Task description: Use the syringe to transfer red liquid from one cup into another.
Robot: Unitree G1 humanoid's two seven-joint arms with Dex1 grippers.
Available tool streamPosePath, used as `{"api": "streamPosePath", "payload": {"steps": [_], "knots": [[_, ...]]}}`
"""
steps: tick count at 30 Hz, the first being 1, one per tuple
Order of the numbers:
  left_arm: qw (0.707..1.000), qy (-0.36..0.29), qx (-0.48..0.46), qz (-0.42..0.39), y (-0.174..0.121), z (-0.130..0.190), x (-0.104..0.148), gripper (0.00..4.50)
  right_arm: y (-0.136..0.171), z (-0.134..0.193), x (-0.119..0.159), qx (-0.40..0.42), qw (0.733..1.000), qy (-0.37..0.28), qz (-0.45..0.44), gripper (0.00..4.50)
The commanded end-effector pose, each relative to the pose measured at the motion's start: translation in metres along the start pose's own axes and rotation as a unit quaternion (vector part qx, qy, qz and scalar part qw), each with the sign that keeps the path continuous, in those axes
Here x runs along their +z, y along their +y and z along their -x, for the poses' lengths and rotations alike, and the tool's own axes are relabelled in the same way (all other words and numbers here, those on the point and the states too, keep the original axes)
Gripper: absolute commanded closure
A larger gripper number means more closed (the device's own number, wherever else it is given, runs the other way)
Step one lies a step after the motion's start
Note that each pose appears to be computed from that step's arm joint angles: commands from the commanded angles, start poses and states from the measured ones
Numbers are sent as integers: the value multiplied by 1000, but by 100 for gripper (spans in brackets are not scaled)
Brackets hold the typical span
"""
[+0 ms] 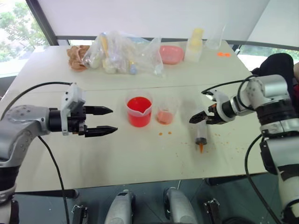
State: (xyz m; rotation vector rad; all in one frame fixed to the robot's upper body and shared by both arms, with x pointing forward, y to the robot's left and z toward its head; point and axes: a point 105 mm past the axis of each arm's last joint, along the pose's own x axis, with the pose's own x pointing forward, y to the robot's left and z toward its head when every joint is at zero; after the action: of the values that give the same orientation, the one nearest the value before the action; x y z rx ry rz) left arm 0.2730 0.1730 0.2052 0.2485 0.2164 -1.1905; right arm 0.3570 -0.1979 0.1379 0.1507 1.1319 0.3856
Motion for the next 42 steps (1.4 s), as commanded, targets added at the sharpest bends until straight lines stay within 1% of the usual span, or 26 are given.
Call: {"api": "streamPosePath", "payload": {"steps": [1, 4, 5, 6, 9, 11, 13, 14, 15, 16, 17, 18, 19, 20, 21, 22, 25, 27, 30, 32, 34, 36, 42], "knots": [[1000, -15, 12, -21, 0, 4, 9, 61, -6, -8, 1, -26, 1000, -5, 9, 83], [1000, -15, 18, -17, 2, 5, 8, 61, -7, -10, -3, -31, 999, 2, 7, 234], [1000, -14, 20, -16, 2, 6, 6, 61, -7, -11, -4, -31, 999, 4, 5, 275], [1000, -13, 21, -15, 3, 6, 5, 61, -7, -12, -5, -32, 999, 5, 4, 302], [1000, -13, 24, -12, 4, 6, 4, 61, -5, -14, -7, -25, 1000, 6, -4, 304], [999, -17, 30, -9, 7, 7, 4, 61, -4, -10, -4, -10, 1000, -6, -13, 304], [999, -23, 38, -6, 11, 9, 6, 61, 0, 4, 7, 9, 999, -41, -14, 304], [999, -26, 43, -5, 13, 11, 8, 61, 5, 17, 19, 22, 997, -75, -2, 304], [998, -30, 52, -4, 18, 15, 10, 61, 21, 46, 46, 49, 986, -153, 45, 304], [998, -32, 59, -2, 22, 20, 11, 61, 34, 67, 63, 67, 973, -205, 83, 304], [997, -38, 70, -3, 27, 23, 15, 61, 57, 103, 81, 105, 946, -277, 131, 304], [995, -47, 83, -6, 34, 26, 20, 61, 80, 137, 98, 121, 901, -370, 189, 304], [994, -53, 95, -11, 41, 28, 25, 61, 93, 158, 105, 127, 867, -428, 220, 304], [993, -54, 106, -19, 47, 30, 28, 61, 108, 179, 112, 118, 815, -503, 263, 304], [992, -54, 112, -23, 52, 33, 29, 61, 117, 189, 115, 108, 779, -547, 286, 304], [991, -55, 117, -25, 57, 35, 30, 61, 130, 188, 112, 121, 761, -560, 304, 304], [990, -54, 129, -31, 69, 40, 32, 61, 167, 173, 105, 168, 727, -579, 328, 304], [986, -65, 148, -44, 80, 43, 39, 61, 192, 159, 101, 216, 701, -602, 315, 304], [980, -86, 171, -61, 92, 46, 49, 61, 211, 142, 99, 251, 682, -621, 295, 304], [976, -96, 182, -73, 99, 48, 58, 61, 222, 118, 96, 257, 678, -620, 299, 304], [975, -102, 182, -81, 101, 49, 65, 61, 232, 92, 88, 259, 676, -604, 335, 304], [973, -112, 180, -89, 101, 49, 74, 61, 232, 72, 87, 255, 690, -592, 328, 304], [968, -155, 163, -112, 98, 43, 106, 61, 232, 41, 73, 257, 704, -572, 334, 304]]}}
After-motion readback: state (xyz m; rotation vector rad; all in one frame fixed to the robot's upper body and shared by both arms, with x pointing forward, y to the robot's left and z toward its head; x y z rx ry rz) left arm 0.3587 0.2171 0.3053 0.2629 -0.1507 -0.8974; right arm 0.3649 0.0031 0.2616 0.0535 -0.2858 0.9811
